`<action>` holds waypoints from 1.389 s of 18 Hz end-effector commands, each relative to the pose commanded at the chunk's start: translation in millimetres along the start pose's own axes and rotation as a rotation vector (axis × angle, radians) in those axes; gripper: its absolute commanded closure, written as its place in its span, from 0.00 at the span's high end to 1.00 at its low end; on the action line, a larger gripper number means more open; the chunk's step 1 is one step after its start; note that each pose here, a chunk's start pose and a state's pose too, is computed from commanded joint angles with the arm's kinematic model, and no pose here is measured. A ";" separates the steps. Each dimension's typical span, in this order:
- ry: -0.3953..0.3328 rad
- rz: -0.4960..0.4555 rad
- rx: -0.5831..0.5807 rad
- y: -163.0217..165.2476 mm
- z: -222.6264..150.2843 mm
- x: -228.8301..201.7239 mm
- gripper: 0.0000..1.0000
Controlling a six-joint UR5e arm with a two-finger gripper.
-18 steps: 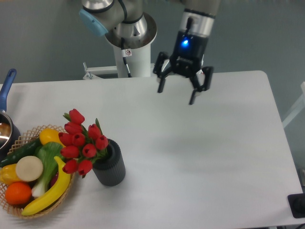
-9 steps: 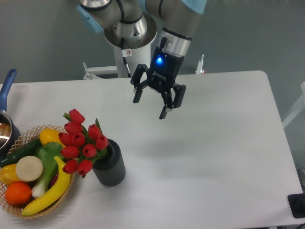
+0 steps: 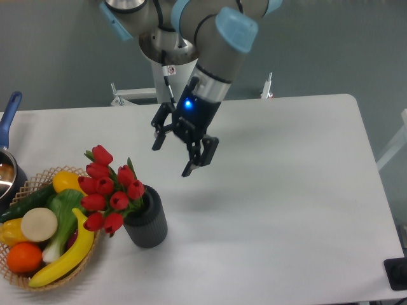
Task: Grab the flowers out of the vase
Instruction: 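Lower the open gripper around the tulip stems above the vase rim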
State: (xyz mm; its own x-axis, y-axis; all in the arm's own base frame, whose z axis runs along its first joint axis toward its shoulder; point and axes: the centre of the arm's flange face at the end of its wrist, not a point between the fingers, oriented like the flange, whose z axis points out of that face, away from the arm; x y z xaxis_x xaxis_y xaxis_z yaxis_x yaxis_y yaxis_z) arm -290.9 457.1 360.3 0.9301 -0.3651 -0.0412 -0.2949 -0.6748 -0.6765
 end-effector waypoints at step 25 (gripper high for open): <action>0.068 -0.042 0.094 -26.7 45.6 -14.9 1.00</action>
State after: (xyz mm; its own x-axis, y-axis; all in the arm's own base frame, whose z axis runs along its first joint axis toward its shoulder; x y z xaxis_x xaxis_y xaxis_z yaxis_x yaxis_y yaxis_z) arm -286.9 509.9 345.5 0.9234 -0.3822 0.0362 -0.2310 -0.6282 -0.7430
